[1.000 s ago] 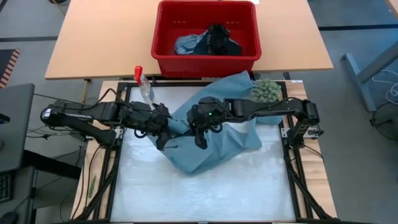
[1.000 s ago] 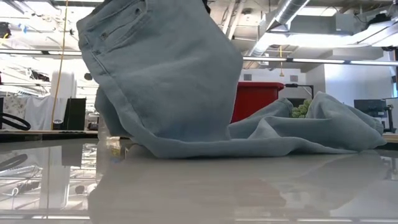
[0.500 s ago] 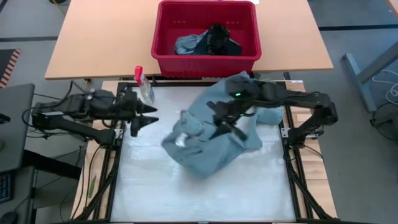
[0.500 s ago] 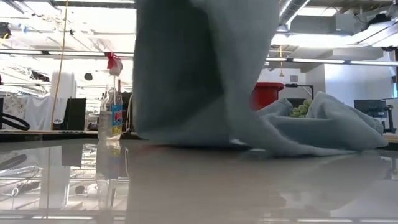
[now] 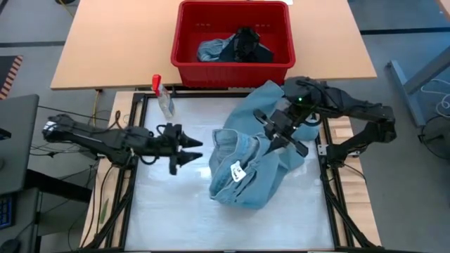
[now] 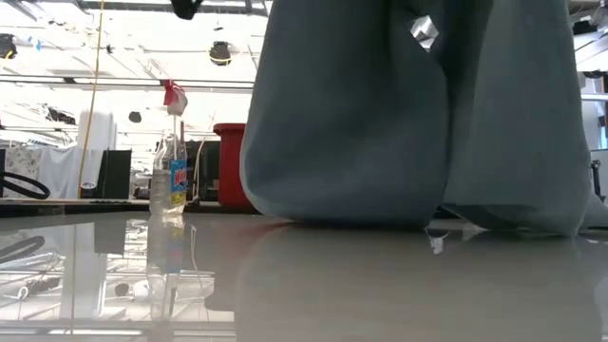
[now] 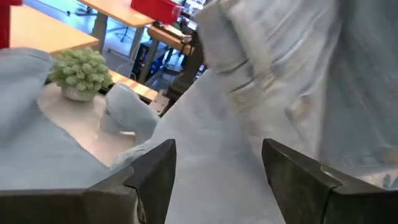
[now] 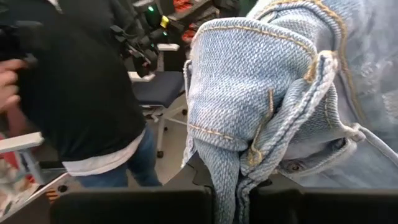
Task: Fold Laundry from Bin
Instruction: Fold the blue pants from the red laundry bin
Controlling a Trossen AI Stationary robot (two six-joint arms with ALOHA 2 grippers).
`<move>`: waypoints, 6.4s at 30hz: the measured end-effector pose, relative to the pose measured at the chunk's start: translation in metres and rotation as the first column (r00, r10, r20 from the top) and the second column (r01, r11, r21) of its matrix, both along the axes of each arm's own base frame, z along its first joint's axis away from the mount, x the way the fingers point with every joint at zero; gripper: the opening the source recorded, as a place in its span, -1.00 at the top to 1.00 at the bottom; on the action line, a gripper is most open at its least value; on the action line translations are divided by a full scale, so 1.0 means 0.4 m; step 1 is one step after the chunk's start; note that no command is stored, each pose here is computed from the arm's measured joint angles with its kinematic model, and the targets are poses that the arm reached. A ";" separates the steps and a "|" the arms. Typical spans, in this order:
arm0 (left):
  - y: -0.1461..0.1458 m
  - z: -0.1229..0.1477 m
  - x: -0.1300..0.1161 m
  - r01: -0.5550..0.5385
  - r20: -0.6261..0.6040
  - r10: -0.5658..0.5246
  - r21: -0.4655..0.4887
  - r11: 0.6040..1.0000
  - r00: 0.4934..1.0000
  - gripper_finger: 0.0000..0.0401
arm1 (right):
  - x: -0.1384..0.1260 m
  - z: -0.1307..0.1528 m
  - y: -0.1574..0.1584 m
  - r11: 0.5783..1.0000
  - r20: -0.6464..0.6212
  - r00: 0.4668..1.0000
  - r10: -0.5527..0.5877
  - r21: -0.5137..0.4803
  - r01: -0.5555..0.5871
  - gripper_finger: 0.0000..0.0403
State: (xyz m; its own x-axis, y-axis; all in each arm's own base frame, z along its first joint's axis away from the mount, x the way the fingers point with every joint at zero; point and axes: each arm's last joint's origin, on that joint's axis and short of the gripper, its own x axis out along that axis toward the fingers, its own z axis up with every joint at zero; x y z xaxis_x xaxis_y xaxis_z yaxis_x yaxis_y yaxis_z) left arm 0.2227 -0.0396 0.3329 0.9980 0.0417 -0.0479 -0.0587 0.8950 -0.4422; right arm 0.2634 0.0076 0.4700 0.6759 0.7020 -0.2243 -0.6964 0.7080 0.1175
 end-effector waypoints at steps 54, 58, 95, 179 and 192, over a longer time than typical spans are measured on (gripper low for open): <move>-0.120 0.065 0.081 -0.183 0.365 0.062 0.307 0.934 0.929 0.98 | 0.002 0.038 -0.027 0.920 0.026 0.925 -0.379 0.119 0.373 0.77; -0.137 0.066 0.072 -0.217 0.361 0.092 0.325 0.921 0.928 0.99 | 0.021 -0.004 -0.034 0.872 -0.041 0.879 -0.475 0.109 0.476 0.77; -0.038 -0.162 0.139 -0.264 -0.222 0.294 0.157 0.952 0.930 0.94 | 0.014 -0.623 -0.059 0.519 -0.234 0.685 -0.690 0.501 0.693 0.76; -0.011 -0.313 0.138 -0.178 -0.138 0.139 -0.327 0.928 0.981 0.94 | 0.330 -0.429 -0.082 0.891 -0.358 0.921 -0.156 -0.454 -0.026 0.39; -0.024 -0.280 0.122 -0.118 -0.092 0.092 -0.337 0.934 0.991 0.94 | 0.238 -0.325 -0.194 0.912 -0.378 0.865 -0.330 -0.364 0.188 0.89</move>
State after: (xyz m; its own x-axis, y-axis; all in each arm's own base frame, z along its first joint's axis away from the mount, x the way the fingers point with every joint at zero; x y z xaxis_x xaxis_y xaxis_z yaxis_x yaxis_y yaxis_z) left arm 0.2713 -0.0494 0.2210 0.9819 0.1143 -0.1508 -0.1881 0.6784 -0.7102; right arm 0.3584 -0.0699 0.3399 0.6125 0.3627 -0.7024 -0.4144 0.9040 0.1054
